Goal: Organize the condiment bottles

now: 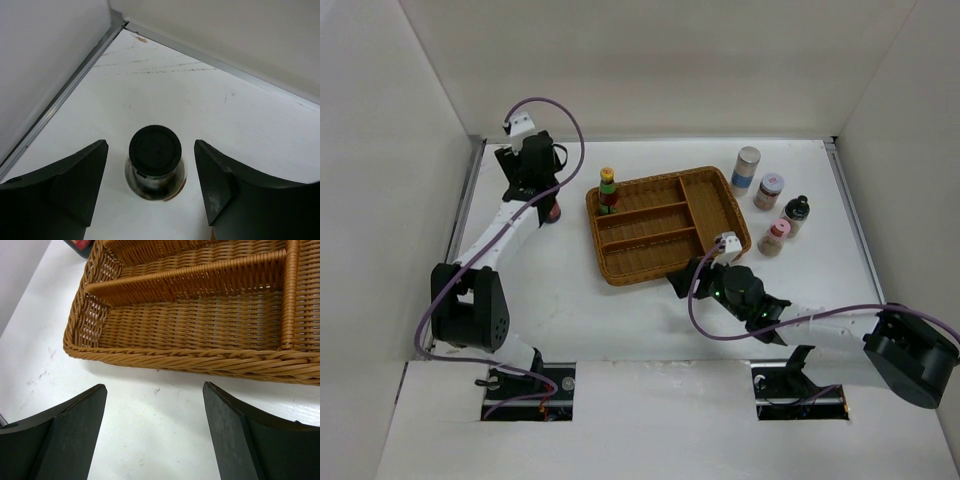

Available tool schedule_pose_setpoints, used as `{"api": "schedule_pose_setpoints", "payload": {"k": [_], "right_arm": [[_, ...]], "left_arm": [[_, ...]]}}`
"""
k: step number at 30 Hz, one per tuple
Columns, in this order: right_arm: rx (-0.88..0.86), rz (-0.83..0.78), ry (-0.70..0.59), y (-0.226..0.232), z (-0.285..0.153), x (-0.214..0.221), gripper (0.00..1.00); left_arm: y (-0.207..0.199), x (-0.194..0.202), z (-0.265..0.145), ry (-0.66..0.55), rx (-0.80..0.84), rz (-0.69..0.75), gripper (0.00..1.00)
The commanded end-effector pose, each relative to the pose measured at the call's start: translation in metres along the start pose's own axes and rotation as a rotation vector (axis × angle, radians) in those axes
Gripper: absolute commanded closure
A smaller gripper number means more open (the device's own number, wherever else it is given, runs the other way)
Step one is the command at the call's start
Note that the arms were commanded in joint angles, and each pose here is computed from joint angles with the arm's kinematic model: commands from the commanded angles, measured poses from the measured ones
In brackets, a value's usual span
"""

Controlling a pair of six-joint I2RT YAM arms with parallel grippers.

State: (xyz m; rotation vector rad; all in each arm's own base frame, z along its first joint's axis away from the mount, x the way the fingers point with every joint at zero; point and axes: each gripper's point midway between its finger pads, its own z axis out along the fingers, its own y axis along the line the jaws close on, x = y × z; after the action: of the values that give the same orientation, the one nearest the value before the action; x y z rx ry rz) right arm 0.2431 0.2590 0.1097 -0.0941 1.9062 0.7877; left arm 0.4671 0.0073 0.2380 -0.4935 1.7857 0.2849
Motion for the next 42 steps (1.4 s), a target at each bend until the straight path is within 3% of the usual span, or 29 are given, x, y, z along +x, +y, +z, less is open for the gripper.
{"api": "schedule_pose_setpoints", "payload": {"k": [1, 8, 12, 19, 34, 42], "right_arm": [[-0.050, 0.024, -0.050, 0.015, 0.004, -0.017, 0.16], [-0.051, 0.024, -0.051, 0.015, 0.002, -0.017, 0.16], [-0.048, 0.023, -0.048, 0.015, 0.004, -0.015, 0.16], [-0.051, 0.024, -0.051, 0.015, 0.002, -0.016, 0.16], [-0.027, 0.041, -0.090, 0.002, -0.003, -0.028, 0.16], [-0.018, 0.048, -0.109, -0.003, -0.007, -0.033, 0.16]], "left_arm": [[-0.009, -0.027, 0.005, -0.053, 0.022, -0.026, 0.34], [-0.011, -0.027, 0.008, -0.058, 0.015, -0.018, 0.68], [-0.008, -0.054, -0.009, -0.116, 0.008, -0.017, 0.83], [0.000, -0.106, -0.069, -0.241, 0.040, -0.019, 0.87], [-0.056, -0.110, -0.171, -0.254, 0.326, -0.026, 0.87], [-0.104, -0.093, -0.195, -0.237, 0.447, -0.018, 0.87]]}}
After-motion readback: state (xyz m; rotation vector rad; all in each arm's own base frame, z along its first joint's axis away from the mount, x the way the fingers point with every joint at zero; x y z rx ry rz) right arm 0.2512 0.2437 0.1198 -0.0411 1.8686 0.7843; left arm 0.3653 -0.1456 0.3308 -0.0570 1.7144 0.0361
